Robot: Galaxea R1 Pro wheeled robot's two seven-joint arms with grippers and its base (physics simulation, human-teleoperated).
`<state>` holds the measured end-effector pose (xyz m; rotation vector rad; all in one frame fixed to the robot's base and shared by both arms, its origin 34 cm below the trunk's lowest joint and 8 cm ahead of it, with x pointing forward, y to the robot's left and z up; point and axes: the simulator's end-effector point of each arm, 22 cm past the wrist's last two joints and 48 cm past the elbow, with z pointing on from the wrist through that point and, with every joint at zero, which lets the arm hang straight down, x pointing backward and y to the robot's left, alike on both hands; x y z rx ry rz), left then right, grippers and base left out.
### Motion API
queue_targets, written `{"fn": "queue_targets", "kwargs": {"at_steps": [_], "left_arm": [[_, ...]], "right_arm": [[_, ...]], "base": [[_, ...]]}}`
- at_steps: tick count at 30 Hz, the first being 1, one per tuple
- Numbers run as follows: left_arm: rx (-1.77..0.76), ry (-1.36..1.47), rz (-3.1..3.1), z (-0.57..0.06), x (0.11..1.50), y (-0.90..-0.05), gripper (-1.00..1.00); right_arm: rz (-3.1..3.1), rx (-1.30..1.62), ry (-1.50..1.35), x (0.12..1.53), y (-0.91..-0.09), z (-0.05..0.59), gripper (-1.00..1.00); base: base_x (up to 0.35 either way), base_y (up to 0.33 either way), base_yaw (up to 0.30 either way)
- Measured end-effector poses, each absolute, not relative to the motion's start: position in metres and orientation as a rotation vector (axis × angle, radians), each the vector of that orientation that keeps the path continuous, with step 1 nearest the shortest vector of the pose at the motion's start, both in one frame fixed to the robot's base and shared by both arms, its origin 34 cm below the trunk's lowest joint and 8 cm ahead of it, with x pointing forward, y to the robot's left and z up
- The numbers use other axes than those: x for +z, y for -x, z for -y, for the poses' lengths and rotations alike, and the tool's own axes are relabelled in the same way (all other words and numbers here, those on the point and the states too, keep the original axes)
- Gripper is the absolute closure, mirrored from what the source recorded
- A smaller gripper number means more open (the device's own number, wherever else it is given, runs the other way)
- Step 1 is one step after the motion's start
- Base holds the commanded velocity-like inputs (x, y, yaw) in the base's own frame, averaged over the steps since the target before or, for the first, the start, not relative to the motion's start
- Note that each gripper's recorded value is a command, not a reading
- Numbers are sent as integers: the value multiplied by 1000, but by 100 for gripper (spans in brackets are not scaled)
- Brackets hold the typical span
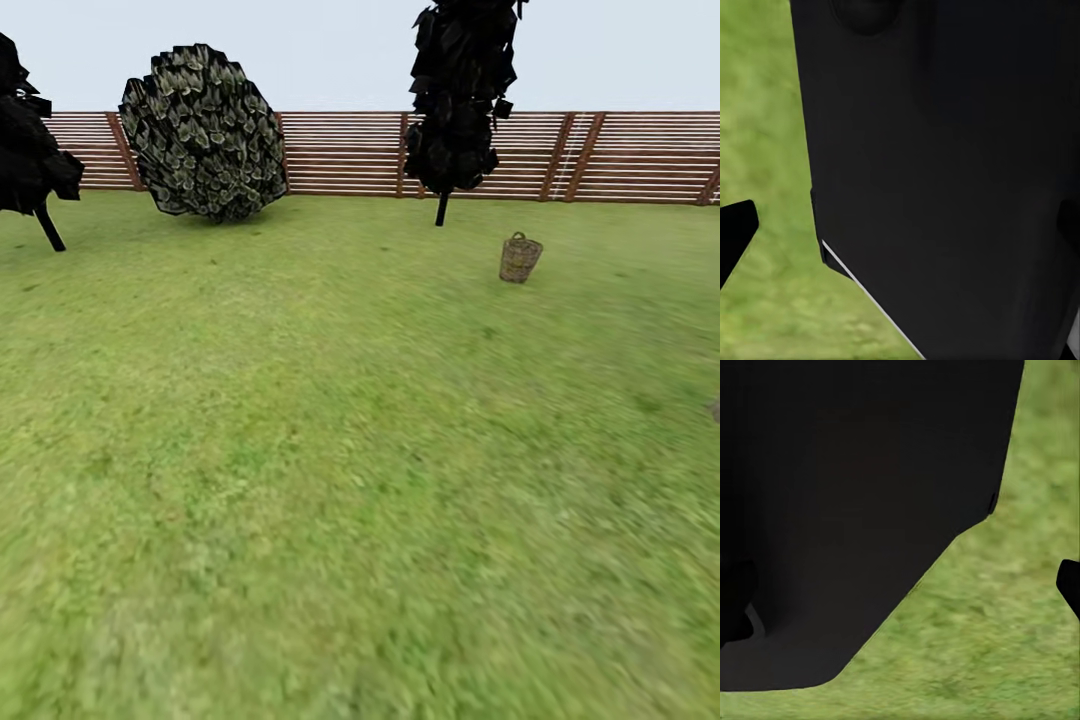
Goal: Take the three Easter eggs out of the wicker basket on the lawn in the garden, then place them on the lawn next to a single tree (choose any tree) so that all three eggs are next to the same tree and none are left in the basket.
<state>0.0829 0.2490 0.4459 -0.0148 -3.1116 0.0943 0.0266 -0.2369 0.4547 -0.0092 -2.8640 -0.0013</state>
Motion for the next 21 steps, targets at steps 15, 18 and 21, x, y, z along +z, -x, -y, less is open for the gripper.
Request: {"fn": "queue_targets", "kwargs": {"at_steps": [15,18,21], "left_arm": [[83,16,3115,-251,446,-84,-100],[79,15,3115,-251,446,-84,-100],[76,15,3113,-251,446,-83,-100]], "right_arm": [[2869,9,13,454,-28,242,-100],[2869,10,11,454,-28,243,-100],[2874,12,8,453,-30,244,-100]], "base": [[314,135,0],[329,58,0],[332,26,0]]}}
